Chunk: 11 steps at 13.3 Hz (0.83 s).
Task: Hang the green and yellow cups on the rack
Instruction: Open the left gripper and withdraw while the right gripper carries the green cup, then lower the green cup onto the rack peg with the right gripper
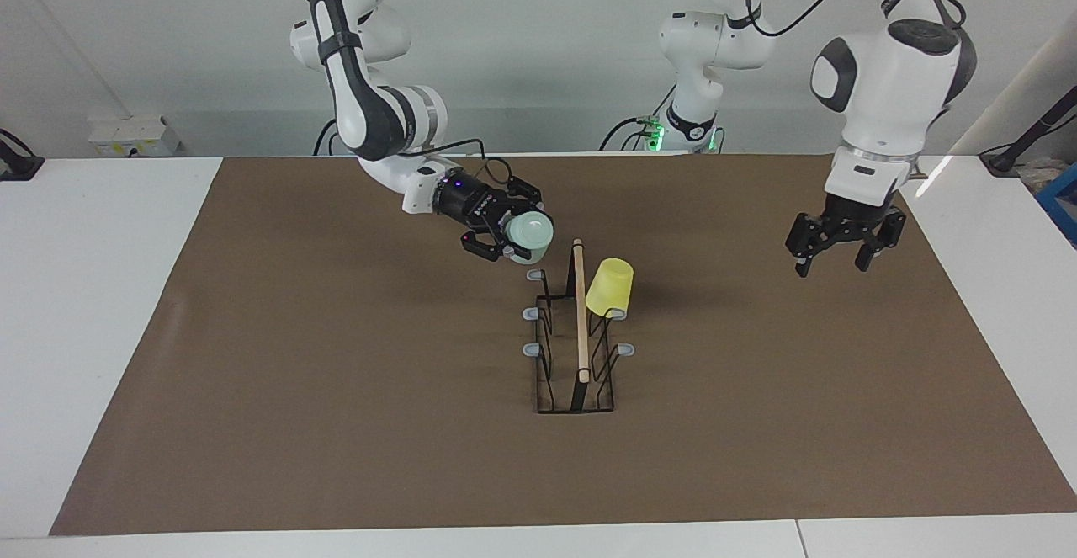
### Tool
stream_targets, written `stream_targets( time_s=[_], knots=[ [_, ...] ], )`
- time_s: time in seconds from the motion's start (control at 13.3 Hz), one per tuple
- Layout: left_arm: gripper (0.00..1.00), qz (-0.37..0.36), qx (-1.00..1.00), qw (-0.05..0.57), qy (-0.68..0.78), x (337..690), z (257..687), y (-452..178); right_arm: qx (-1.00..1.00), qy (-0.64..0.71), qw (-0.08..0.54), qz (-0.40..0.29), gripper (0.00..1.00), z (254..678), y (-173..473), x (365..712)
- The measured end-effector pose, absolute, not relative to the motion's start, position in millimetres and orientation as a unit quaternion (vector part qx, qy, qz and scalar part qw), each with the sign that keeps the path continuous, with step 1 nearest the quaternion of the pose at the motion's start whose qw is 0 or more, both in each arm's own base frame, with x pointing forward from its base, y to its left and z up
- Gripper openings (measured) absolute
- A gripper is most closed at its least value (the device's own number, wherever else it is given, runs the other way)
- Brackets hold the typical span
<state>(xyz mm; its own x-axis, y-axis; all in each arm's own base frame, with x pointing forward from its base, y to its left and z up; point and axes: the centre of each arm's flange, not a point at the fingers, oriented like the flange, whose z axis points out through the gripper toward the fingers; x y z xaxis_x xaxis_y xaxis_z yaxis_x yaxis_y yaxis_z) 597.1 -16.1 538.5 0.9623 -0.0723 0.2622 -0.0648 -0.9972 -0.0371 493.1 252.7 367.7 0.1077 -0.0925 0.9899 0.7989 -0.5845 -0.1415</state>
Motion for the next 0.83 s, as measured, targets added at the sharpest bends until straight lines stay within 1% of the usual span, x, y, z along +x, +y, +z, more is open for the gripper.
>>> stream_targets(
  time_s=[0.15, 0.3, 0.53, 0.68, 0.83],
  knots=[
    [1.00, -0.118, -0.991, 0.012, 0.064, 595.6, 553.9, 18.3, -0.649, -0.272, 0.367, -0.608, 0.67, 359.8, 255.6, 492.3],
    [1.00, -0.106, -0.992, 0.003, 0.074, 594.2, 573.4, 34.0, -0.637, -0.268, 0.376, -0.617, 0.67, 346.1, 262.0, 492.7],
    [1.00, -0.075, -0.993, -0.002, 0.095, 597.3, 596.0, 32.8, -0.619, -0.272, 0.389, -0.625, 0.67, 316.1, 268.9, 495.3],
    [1.00, -0.068, -0.991, 0.000, 0.117, 600.5, 605.1, 25.9, -0.612, -0.272, 0.392, -0.631, 0.67, 312.7, 269.0, 496.9],
    [1.00, -0.056, -0.990, -0.005, 0.129, 594.1, 609.2, 16.4, -0.612, -0.273, 0.392, -0.631, 0.67, 312.2, 269.2, 496.5]
  ],
)
